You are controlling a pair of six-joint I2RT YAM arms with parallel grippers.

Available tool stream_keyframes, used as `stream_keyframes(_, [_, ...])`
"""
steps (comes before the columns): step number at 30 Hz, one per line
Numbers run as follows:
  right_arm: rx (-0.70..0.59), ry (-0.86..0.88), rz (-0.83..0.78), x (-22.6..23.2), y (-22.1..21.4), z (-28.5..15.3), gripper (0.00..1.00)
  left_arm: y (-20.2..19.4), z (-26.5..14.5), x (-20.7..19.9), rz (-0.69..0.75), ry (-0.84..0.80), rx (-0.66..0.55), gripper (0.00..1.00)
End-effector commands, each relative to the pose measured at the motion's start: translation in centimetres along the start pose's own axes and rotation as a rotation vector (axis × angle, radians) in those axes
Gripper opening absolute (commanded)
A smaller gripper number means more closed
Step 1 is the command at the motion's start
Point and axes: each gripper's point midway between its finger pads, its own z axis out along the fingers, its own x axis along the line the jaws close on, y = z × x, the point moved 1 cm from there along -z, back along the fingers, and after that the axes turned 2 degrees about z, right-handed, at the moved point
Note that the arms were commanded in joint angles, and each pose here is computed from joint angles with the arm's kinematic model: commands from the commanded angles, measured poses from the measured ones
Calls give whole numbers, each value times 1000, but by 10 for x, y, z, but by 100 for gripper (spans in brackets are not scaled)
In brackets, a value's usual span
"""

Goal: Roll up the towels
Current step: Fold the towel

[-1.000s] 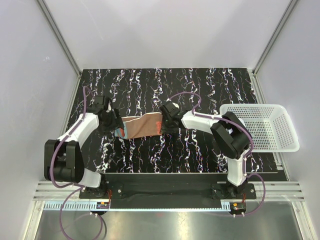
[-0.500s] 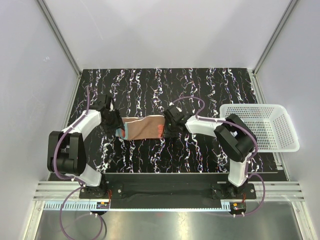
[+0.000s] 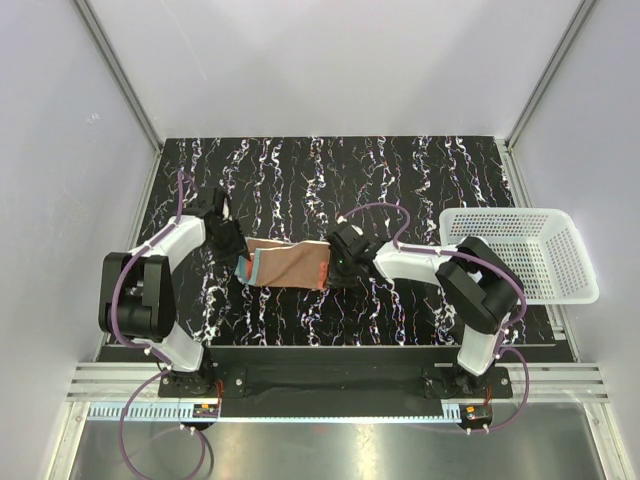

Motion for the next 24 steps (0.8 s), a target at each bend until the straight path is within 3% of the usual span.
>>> stream_keyframes(1, [17,-23,-13,0,-10,-3,0,14,-6,-18,14,-66,-45,47])
stream_keyframes(11, [10,-19,-21,5,-8,-10,0,21,0,-17,10,-38,-30,42])
stream_keyframes(17, [3,-38,-29,2,-7,-15,0,35,-32,-9,33,15,-177,40])
stream_keyframes(24, [15,-39,-22,1,-10,-8,0,22,-35,-13,72,27,-177,42])
